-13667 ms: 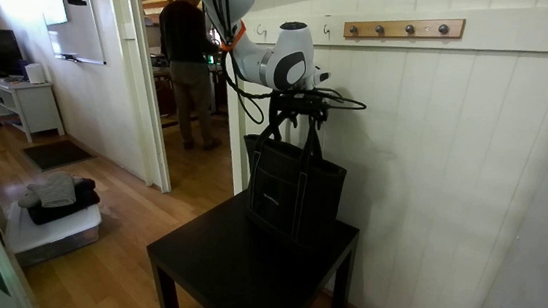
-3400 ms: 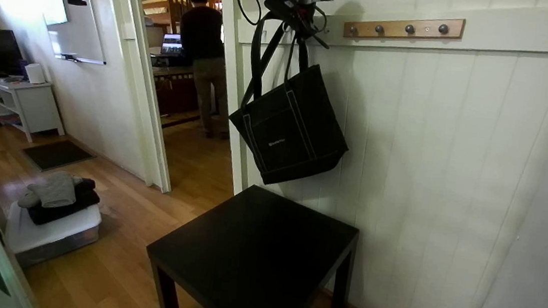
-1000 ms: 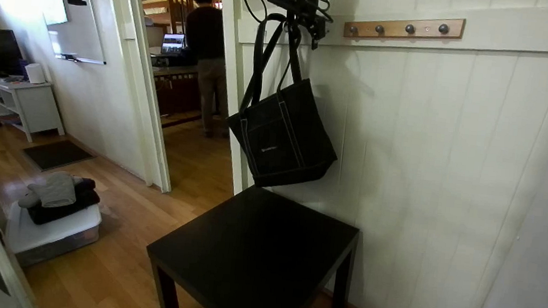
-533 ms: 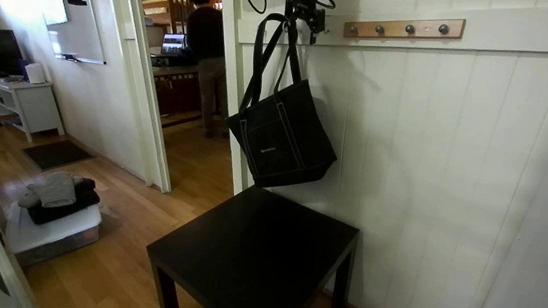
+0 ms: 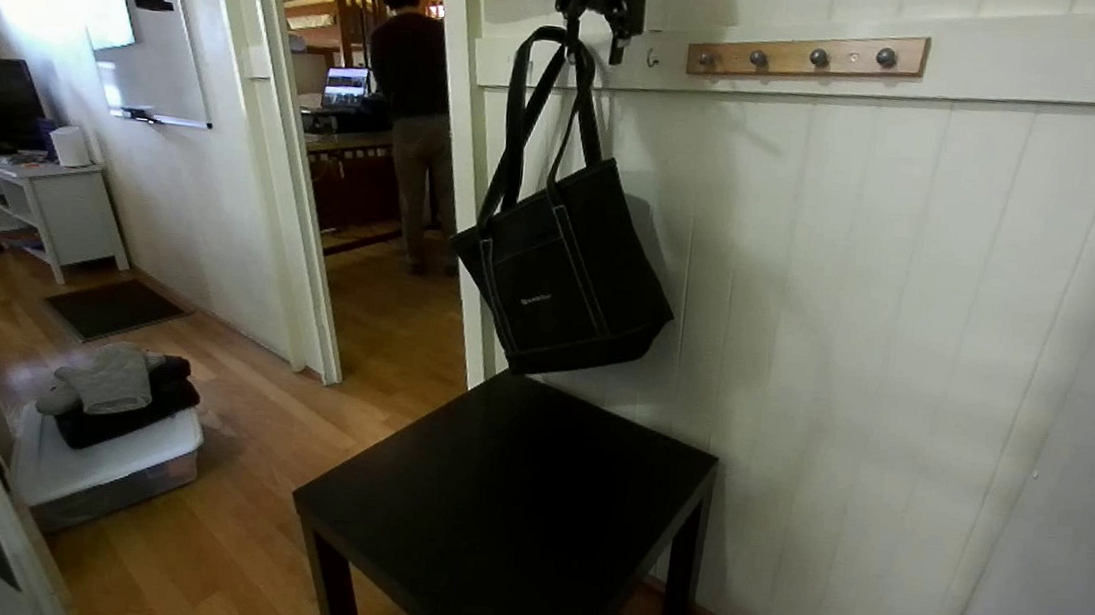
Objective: Put the bag on the hanger
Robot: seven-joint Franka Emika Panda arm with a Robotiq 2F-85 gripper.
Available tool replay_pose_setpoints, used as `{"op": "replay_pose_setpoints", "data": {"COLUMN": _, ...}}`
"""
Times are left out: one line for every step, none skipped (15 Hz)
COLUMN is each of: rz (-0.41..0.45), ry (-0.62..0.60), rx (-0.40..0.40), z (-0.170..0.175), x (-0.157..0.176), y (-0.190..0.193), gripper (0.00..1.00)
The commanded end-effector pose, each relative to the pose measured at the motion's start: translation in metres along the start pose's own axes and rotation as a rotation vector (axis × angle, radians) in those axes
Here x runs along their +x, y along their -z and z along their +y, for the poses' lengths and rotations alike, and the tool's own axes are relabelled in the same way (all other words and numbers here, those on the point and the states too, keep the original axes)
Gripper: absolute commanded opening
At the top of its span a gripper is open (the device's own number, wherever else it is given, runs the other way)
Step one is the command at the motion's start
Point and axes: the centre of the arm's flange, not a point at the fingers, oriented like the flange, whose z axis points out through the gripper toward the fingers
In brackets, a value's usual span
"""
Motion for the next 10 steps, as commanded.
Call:
{"op": "replay_pose_setpoints", "data": {"rz": -0.046, "ry": 0.061, "rx": -0.001, "z": 0.0, "x": -0.034, "y": 0.011, "gripper": 1.0}}
{"op": "replay_pose_setpoints", "data": {"rz": -0.05, "ry": 0.083, "rx": 0.004, "z": -0.003, "x": -0.042, "y": 0.008, "gripper": 1.0}}
{"op": "replay_pose_setpoints", "data": {"rz": -0.059, "ry": 0.099, "rx": 0.014, "z": -0.006, "x": -0.048, "y": 0.006, "gripper": 1.0}}
{"op": "replay_pose_setpoints", "data": {"rz": -0.062, "ry": 0.12, "rx": 0.009, "z": -0.009, "x": -0.056, "y": 0.006, "gripper": 1.0}}
{"op": "replay_pose_setpoints", "data": {"rz": -0.07, "ry": 0.137, "rx": 0.013, "z": -0.012, "x": -0.063, "y": 0.006, "gripper": 1.0}}
{"op": "replay_pose_setpoints", "data": {"rz": -0.076, "ry": 0.151, "rx": 0.011, "z": -0.014, "x": -0.068, "y": 0.006, "gripper": 1.0}}
{"op": "replay_pose_setpoints", "data": {"rz": -0.087, "ry": 0.16, "rx": 0.016, "z": -0.014, "x": -0.076, "y": 0.004, "gripper": 1.0}}
{"op": "replay_pose_setpoints", "data": {"rz": -0.093, "ry": 0.17, "rx": 0.015, "z": -0.015, "x": -0.083, "y": 0.005, "gripper": 1.0}}
{"op": "replay_pose_setpoints", "data": {"rz": -0.101, "ry": 0.18, "rx": 0.017, "z": -0.014, "x": -0.089, "y": 0.004, "gripper": 1.0}}
{"op": "replay_pose_setpoints", "data": {"rz": -0.101, "ry": 0.191, "rx": 0.017, "z": -0.015, "x": -0.094, "y": 0.007, "gripper": 1.0}}
